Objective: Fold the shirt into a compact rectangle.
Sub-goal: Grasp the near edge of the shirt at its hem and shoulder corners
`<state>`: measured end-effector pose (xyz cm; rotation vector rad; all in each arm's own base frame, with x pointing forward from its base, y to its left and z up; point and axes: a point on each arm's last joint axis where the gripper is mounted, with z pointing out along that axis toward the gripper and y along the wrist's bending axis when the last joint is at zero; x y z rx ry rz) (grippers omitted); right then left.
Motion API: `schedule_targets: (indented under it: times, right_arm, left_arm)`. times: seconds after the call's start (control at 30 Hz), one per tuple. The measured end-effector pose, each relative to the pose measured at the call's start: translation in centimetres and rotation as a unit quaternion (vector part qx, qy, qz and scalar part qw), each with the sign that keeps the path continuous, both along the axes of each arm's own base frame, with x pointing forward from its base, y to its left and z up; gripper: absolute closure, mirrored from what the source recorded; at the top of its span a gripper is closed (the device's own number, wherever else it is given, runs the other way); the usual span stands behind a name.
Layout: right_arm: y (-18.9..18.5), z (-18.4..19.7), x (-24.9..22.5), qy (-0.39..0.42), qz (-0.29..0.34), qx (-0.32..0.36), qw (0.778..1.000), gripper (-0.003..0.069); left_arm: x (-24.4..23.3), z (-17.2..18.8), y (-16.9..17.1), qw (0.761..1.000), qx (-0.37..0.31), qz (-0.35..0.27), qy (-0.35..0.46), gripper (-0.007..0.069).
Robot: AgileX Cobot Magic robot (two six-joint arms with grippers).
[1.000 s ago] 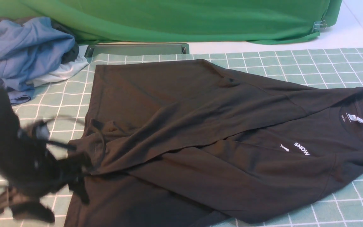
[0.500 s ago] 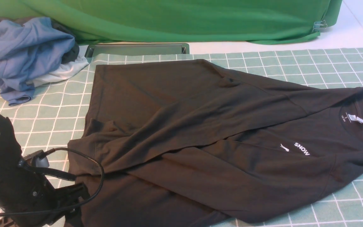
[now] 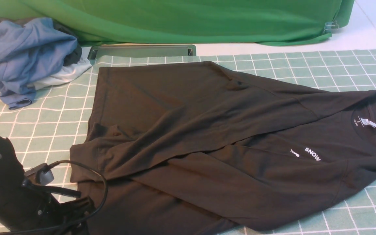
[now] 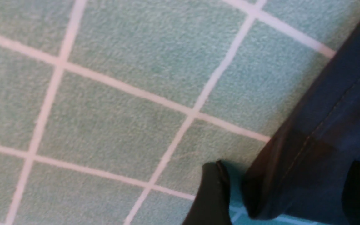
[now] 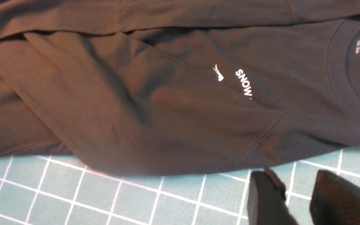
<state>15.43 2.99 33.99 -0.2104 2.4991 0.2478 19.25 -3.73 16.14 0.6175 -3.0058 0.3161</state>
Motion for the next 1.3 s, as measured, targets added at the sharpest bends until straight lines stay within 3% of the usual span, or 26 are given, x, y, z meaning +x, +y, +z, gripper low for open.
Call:
schedule_targets:
  times: [0.13, 0.33, 0.6, 0.83, 1.03, 1.3]
  right_arm:
    - [0.0, 0.0, 0.0, 0.000, 0.000, 0.000, 1.000, 0.0422]
    - [0.0, 0.0, 0.1, -0.003, -0.001, 0.000, 1.000, 0.0422]
    - [0.0, 0.0, 0.1, -0.003, -0.001, 0.000, 1.000, 0.0422]
    - [0.2, 0.0, 0.0, -0.002, 0.000, 0.012, 1.000, 0.0422]
    - [1.5, -0.1, 0.1, 0.006, 0.034, 0.034, 0.999, 0.0420]
    - [5.9, -2.8, 1.7, 0.077, 0.162, 0.003, 0.984, 0.0417]
  left_arm:
    - [0.1, -0.3, -0.1, 1.000, -0.004, -0.003, 0.002, 0.0181]
    - [-0.1, -1.0, 0.1, 1.000, 0.003, -0.008, 0.023, 0.0332]
    - [-0.2, -1.1, 0.2, 0.999, 0.008, -0.014, 0.028, 0.0431]
    - [-0.2, -0.7, 0.2, 0.999, 0.006, -0.037, 0.017, 0.0597]
    - [-0.5, 0.8, 0.0, 0.999, -0.011, -0.033, -0.037, 0.0606]
    - [-1.4, 2.9, 0.2, 0.995, 0.000, -0.058, -0.086, 0.0606]
